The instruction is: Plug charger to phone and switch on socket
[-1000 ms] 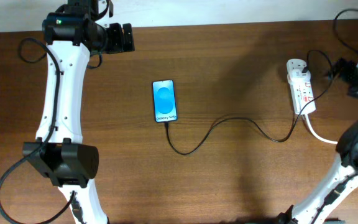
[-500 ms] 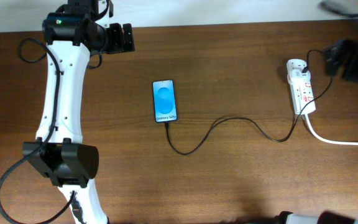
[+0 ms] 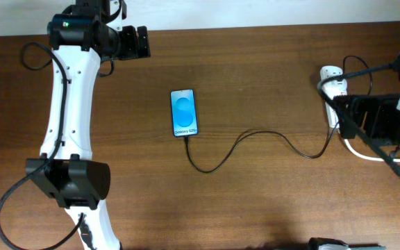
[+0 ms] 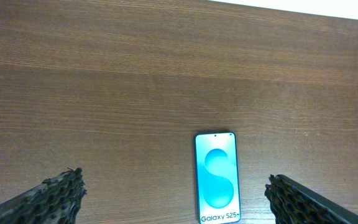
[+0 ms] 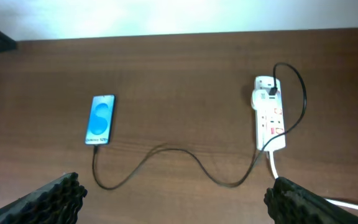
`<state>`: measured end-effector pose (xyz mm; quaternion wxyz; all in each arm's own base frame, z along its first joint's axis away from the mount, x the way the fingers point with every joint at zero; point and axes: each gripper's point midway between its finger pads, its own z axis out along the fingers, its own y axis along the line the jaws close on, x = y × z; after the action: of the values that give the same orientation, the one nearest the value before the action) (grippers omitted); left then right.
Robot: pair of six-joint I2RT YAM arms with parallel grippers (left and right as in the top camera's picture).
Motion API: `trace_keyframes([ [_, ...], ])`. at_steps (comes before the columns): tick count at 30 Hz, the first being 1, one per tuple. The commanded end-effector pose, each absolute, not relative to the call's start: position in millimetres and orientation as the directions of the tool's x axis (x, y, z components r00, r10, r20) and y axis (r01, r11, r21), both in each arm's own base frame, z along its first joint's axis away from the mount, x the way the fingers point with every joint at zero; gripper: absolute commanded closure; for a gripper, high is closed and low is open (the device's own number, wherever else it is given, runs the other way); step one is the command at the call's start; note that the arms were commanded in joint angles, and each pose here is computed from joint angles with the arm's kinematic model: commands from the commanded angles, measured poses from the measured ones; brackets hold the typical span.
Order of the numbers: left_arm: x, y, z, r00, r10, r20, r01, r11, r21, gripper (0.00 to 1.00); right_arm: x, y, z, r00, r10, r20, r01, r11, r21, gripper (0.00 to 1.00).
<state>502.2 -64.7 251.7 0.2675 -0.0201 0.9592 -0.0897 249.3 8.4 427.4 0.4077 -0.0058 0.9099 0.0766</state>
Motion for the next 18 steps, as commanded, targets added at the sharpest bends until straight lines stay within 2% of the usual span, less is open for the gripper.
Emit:
trace_keyframes([
  [1,503,-63,252,-0.854,-0.086,-0.512,0.007,0.984,-0.176,0.01,258,0,422,-0.669,0.036,-0.742,-0.045,0.995,0.088,0.01],
  [7,503,-63,252,-0.854,-0.086,-0.512,0.007,0.984,-0.176,0.01,259,-4,404,-0.509,0.015,-0.86,-0.044,0.998,0.044,0.02],
  [13,503,-63,252,-0.854,-0.086,-0.512,0.007,0.984,-0.176,0.01,240,-1,321,-0.317,-0.007,-0.948,-0.049,0.999,0.009,0.02],
  [18,503,-63,252,-0.854,-0.086,-0.512,0.007,0.984,-0.176,0.01,236,6,270,-0.157,-0.028,-0.987,-0.076,0.997,-0.016,0.02],
])
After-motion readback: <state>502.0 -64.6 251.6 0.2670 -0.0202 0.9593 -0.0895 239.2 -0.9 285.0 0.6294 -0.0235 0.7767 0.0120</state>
